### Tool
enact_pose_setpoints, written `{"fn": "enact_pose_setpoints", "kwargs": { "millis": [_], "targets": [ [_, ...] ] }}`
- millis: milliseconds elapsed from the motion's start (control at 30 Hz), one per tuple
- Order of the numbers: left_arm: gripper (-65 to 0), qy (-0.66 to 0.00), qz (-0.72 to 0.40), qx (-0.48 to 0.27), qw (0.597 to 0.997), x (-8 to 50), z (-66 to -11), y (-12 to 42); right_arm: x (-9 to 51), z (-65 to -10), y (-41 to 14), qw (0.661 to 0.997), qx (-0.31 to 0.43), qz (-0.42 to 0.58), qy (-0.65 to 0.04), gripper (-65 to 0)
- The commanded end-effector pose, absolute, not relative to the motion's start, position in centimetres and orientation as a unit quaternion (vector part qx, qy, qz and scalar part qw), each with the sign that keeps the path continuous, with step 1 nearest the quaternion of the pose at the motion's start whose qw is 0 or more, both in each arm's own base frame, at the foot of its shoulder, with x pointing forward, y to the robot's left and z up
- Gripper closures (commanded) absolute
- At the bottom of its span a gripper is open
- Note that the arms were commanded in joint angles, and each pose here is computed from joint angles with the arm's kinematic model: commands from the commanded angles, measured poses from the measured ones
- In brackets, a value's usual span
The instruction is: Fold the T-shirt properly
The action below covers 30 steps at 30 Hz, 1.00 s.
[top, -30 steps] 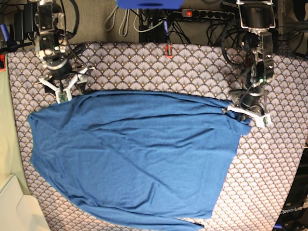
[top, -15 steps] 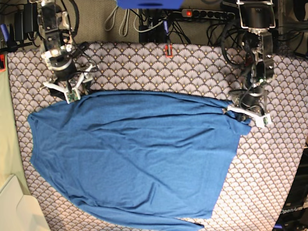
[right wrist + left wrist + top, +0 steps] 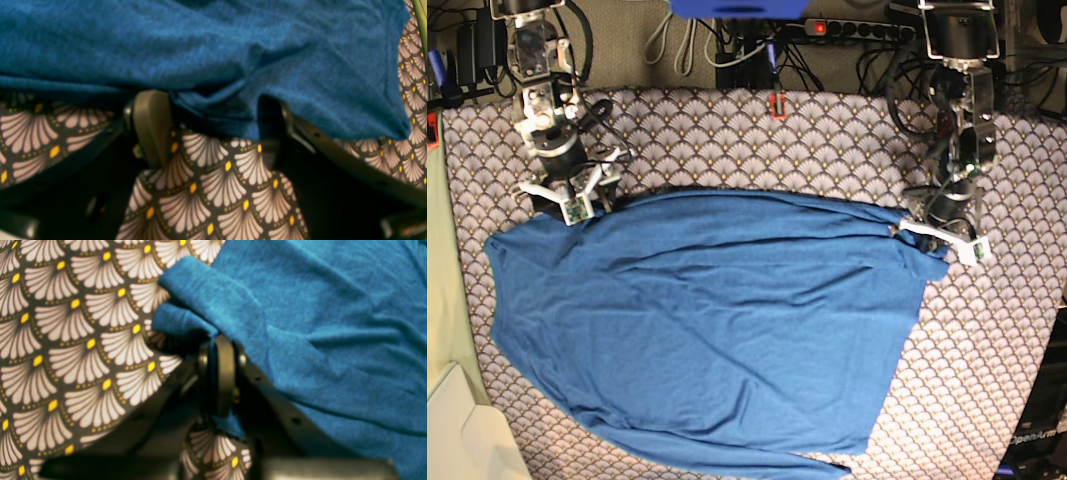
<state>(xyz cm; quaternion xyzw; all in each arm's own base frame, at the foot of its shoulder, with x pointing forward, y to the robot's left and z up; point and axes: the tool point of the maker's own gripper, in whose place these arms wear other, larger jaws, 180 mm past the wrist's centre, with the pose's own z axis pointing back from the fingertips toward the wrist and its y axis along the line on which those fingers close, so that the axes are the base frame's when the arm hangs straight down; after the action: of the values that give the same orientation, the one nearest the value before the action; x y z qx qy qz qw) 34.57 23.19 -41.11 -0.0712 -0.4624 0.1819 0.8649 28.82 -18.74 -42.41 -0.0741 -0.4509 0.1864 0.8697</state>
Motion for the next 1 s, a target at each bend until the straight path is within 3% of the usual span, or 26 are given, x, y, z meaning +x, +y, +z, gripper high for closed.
{"fn": "enact_pose_setpoints", "kwargs": {
  "millis": [0, 267, 500, 567, 967],
  "targets": [
    [-0.4, -0.489, 0.176, -0.069, 0.852, 35.7, -39.3, 23.6, 28.7, -42.4, -19.3, 0.871, -0.084, 0.19, -0.445, -40.2],
    [-0.4, -0.491, 0.176, -0.07, 0.85, 35.9, -39.2, 23.6, 28.1, -44.1, -20.4, 0.882, -0.089, 0.192, -0.422, -29.8],
    [-0.4, -0.491, 0.176, -0.07, 0.85, 35.9, -39.2, 23.6, 27.7, -45.0, -21.1, 0.886, -0.093, 0.201, -0.407, -7.8],
    [-0.4, -0.492, 0.176, -0.071, 0.85, 35.9, -39.1, 23.6, 27.8, -44.8, -21.1, 0.885, -0.094, 0.201, -0.408, -4.1],
    [-0.4, -0.538, 0.158, -0.078, 0.824, 37.1, -34.9, 22.8, 29.0, -42.0, -21.1, 0.866, -0.103, 0.213, -0.441, -1.6]
  ]
}}
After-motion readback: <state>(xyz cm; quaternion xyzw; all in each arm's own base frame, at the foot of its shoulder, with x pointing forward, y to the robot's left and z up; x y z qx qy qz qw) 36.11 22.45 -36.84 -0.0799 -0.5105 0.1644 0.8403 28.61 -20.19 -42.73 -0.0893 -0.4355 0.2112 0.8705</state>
